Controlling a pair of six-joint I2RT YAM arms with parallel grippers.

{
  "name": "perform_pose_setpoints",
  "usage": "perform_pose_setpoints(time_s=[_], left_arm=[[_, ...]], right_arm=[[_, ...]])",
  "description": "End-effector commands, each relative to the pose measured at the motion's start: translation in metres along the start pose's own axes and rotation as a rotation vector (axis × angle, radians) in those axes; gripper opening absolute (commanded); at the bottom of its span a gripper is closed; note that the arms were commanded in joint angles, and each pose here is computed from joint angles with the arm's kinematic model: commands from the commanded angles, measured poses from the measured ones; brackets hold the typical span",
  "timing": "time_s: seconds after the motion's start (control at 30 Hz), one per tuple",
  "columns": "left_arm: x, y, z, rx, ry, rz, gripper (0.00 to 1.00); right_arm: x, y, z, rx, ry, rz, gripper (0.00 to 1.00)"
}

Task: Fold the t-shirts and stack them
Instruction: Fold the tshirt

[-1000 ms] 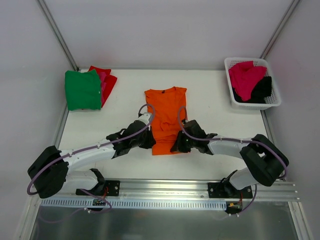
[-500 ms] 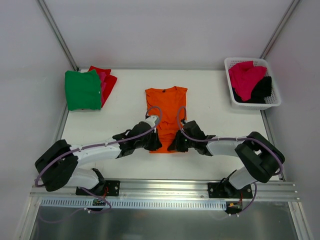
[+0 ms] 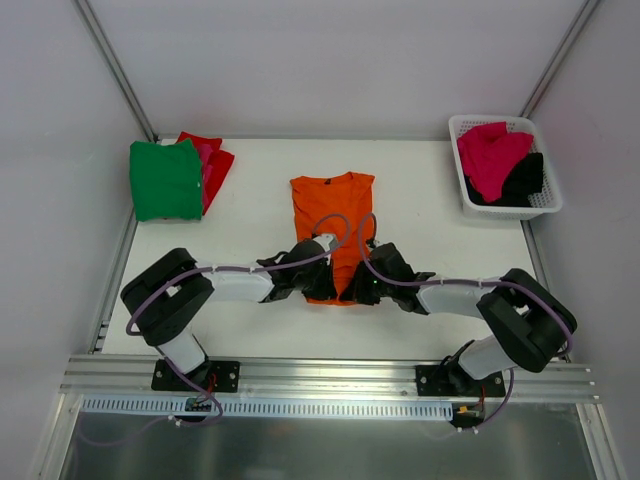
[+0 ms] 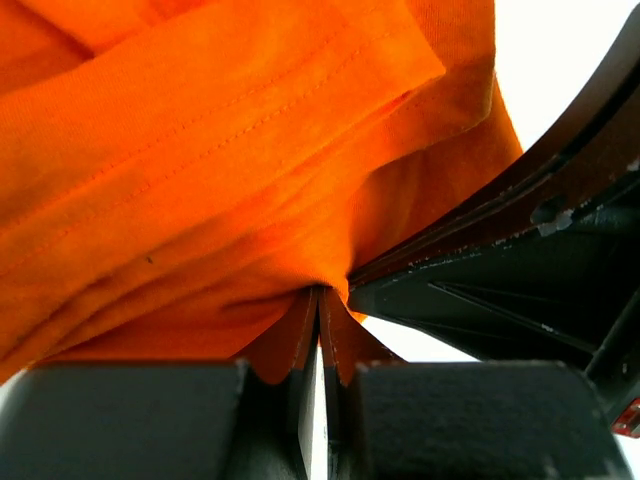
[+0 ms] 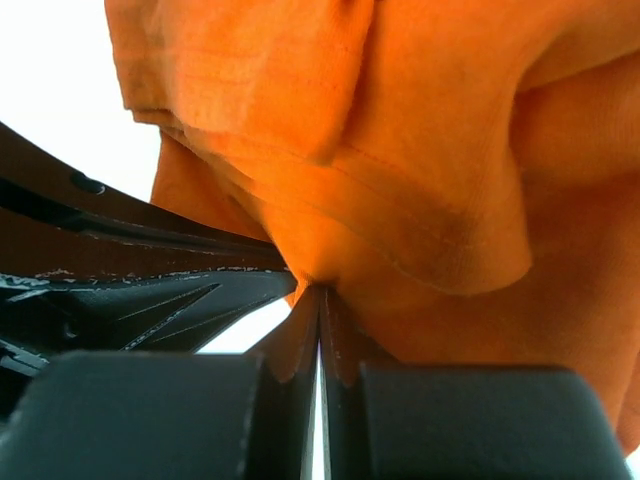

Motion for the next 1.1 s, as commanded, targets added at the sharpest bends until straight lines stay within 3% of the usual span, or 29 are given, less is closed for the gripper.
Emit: perform_pose_setpoints(time_s=[0.0,0.53,1.07], left_arm=[[-0.008,-0.015,-0.017,-0.025,-0.044,0.037,0.00],[0.014,-0.034,-0.037,-0.034,-0.099,0.032,0.00],[-0.022,-0.022,-0.038,-0.009,-0.007,-0.016,0.00]], right_arm=[[0.002,-0.006,0.009,0.015,0.025,0.028,0.00],[-0.001,-0.010,0.014,0.015,0.047,0.041,0.01],[0.002,-0.015,0.016,0.013,0.042,0.052,0.01]])
Point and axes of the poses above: each gripper's point midway between its finger pads, its own x axis back along the fingers, its own y axis along the line the jaws close on, z = x × y, the point moved 8 cm from there along x, back along the fingers, and after that the axes turned 14 degrees about x, right-handed, at the moved point
